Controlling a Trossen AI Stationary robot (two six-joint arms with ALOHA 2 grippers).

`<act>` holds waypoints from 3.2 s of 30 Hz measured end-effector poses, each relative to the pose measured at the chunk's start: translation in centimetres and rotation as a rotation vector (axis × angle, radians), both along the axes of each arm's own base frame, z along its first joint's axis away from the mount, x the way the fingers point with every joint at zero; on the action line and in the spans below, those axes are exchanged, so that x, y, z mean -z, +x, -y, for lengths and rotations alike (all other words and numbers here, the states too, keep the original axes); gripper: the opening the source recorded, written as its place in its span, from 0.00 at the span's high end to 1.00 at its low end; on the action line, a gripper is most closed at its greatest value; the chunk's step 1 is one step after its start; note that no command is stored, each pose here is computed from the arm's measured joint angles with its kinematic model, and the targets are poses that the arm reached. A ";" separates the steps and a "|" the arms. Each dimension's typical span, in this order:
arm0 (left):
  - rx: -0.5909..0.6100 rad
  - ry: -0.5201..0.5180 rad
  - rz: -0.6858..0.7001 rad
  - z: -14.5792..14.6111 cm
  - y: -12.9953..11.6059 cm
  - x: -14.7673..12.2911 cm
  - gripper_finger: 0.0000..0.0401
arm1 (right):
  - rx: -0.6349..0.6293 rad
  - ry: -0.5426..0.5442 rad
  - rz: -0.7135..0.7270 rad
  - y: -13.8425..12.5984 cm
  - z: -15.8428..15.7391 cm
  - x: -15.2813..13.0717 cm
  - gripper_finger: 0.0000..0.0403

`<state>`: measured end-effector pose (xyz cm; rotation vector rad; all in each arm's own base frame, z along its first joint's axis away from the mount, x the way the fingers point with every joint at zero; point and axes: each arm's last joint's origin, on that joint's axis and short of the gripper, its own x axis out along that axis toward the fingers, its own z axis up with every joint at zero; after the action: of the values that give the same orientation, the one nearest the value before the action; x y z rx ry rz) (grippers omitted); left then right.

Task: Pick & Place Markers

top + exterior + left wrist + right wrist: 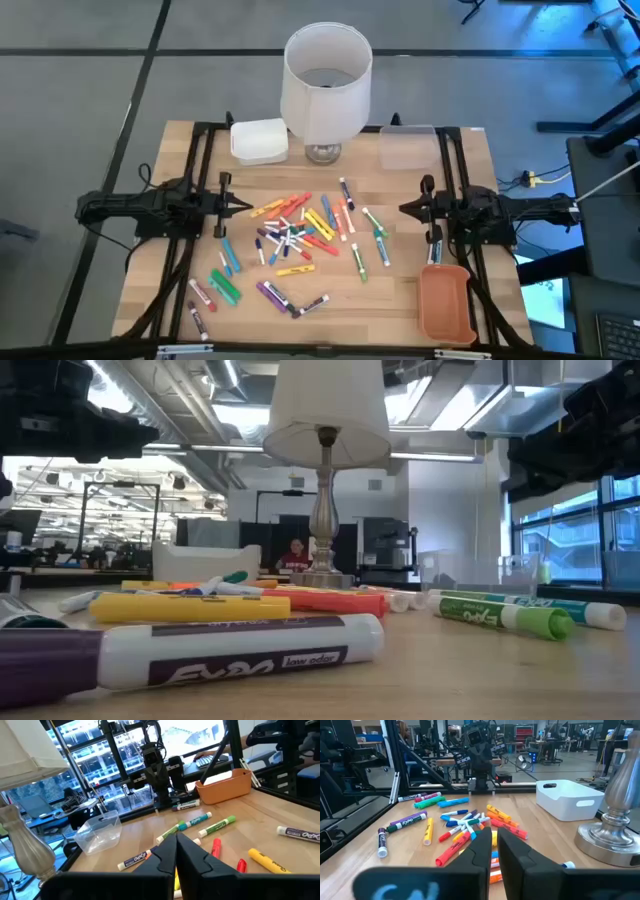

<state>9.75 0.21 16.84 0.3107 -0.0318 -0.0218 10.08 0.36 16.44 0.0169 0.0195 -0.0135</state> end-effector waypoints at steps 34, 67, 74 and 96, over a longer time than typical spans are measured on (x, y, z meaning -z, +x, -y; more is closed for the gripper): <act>0.000 0.000 -0.001 0.0 0.0 0.0 0.99 | 0.000 0.000 0.000 0.0 0.0 0.0 0.92; 0.000 0.000 -0.001 0.0 0.0 0.0 0.99 | -0.001 -0.062 0.000 0.0 0.0 0.0 0.92; 0.000 0.000 0.000 0.0 0.0 0.0 0.99 | -0.001 -0.072 -0.001 0.0 0.0 0.0 0.92; 0.000 0.000 0.000 0.0 0.0 0.0 0.99 | 0.147 0.068 0.139 -0.1 0.4 -1.3 0.92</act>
<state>9.75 0.21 16.84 0.3107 -0.0315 -0.0220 9.98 -0.08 17.73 0.0875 -0.1204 -0.1589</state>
